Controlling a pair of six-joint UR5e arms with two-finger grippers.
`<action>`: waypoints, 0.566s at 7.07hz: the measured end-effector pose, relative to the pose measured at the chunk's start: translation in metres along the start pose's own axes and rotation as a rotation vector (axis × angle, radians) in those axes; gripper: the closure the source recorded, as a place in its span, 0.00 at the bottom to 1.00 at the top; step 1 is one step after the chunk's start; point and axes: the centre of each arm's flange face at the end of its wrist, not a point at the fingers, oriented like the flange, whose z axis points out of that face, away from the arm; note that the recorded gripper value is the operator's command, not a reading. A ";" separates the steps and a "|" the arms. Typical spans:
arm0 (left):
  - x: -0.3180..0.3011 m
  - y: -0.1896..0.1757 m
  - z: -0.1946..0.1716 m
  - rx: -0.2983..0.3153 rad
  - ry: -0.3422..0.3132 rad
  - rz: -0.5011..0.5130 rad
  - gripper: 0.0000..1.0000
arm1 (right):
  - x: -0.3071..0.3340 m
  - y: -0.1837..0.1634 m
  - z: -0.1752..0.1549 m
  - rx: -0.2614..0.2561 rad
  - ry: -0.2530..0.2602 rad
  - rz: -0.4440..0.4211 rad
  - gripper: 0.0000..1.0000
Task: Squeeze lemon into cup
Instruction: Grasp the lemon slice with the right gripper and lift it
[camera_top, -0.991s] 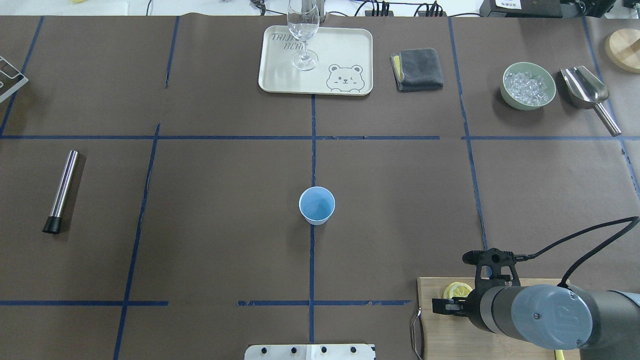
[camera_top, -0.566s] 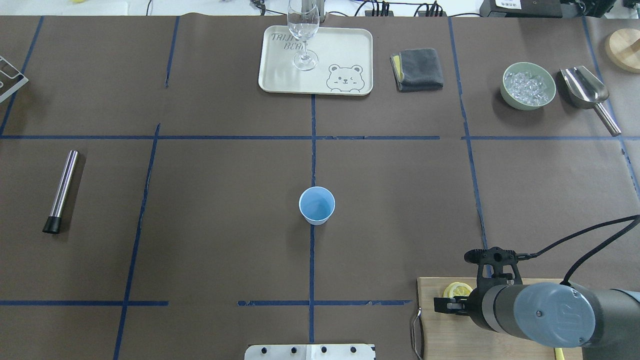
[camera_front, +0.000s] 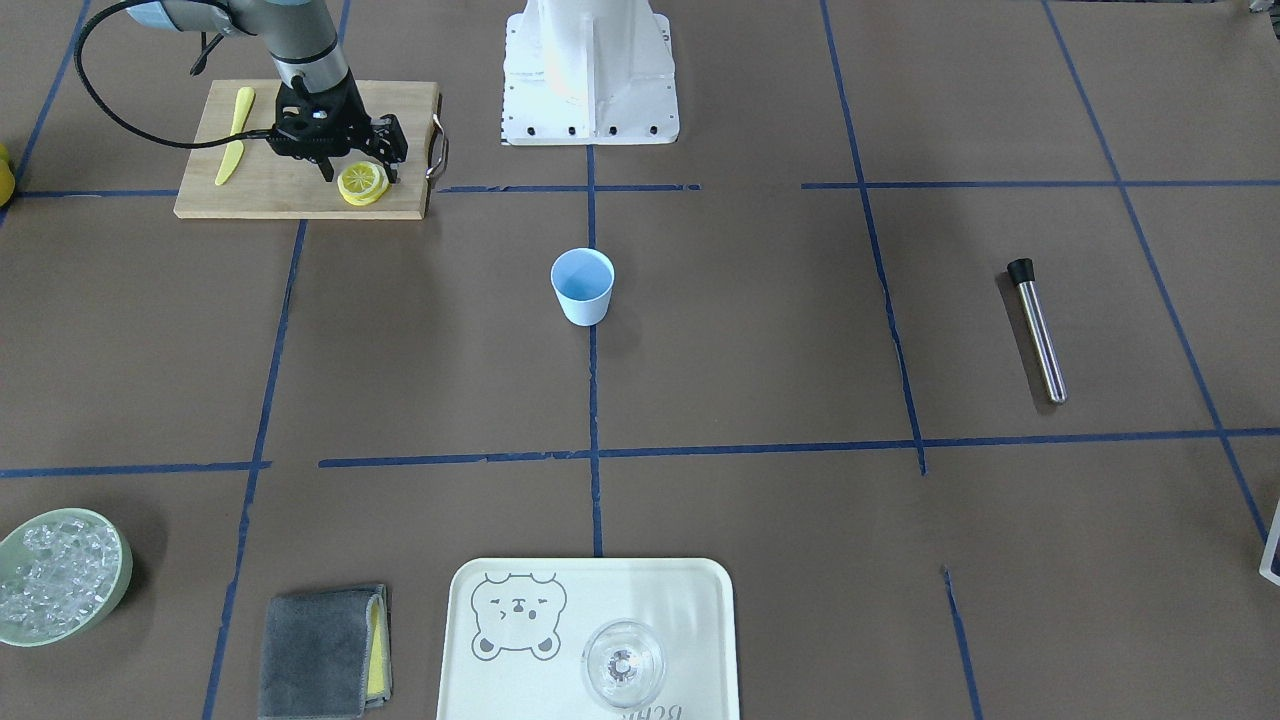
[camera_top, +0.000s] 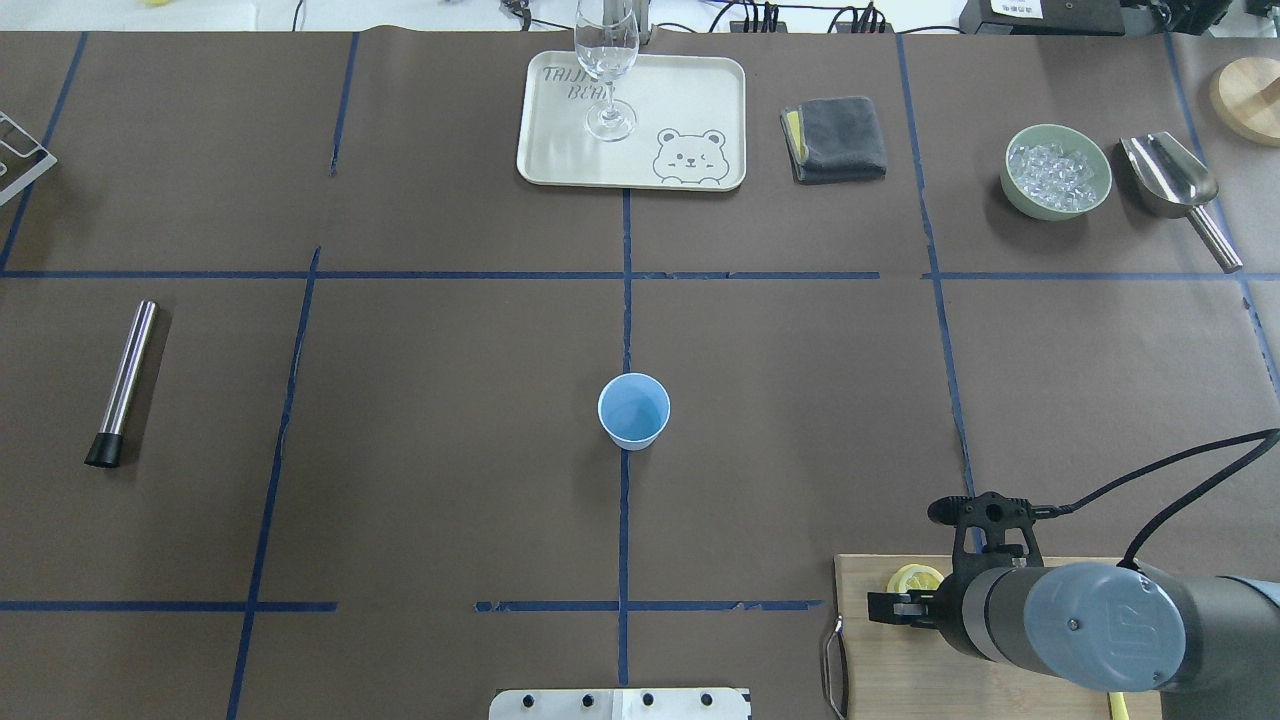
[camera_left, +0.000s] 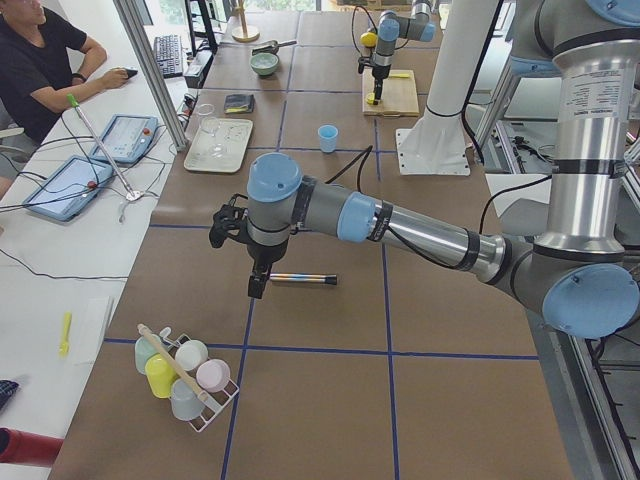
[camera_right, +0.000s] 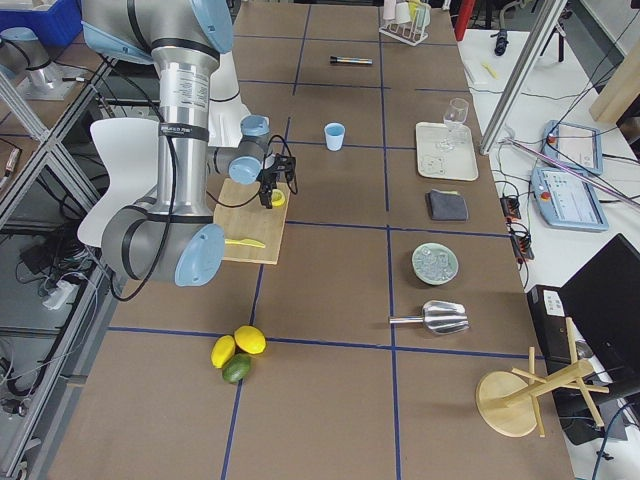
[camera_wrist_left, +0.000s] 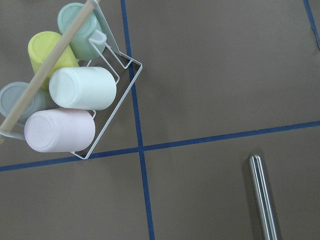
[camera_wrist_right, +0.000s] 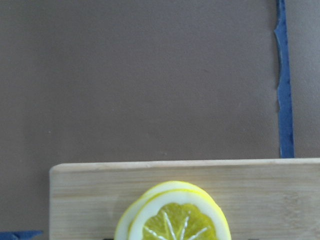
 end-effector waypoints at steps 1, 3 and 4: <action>0.000 0.000 0.000 0.000 0.000 0.000 0.00 | -0.001 0.000 0.000 0.001 -0.001 0.000 0.41; 0.000 -0.001 0.000 0.000 0.000 0.000 0.00 | -0.001 0.000 -0.002 0.002 -0.004 0.000 0.45; 0.000 -0.001 0.000 0.000 0.000 0.000 0.00 | -0.001 -0.001 -0.002 0.002 -0.005 0.001 0.46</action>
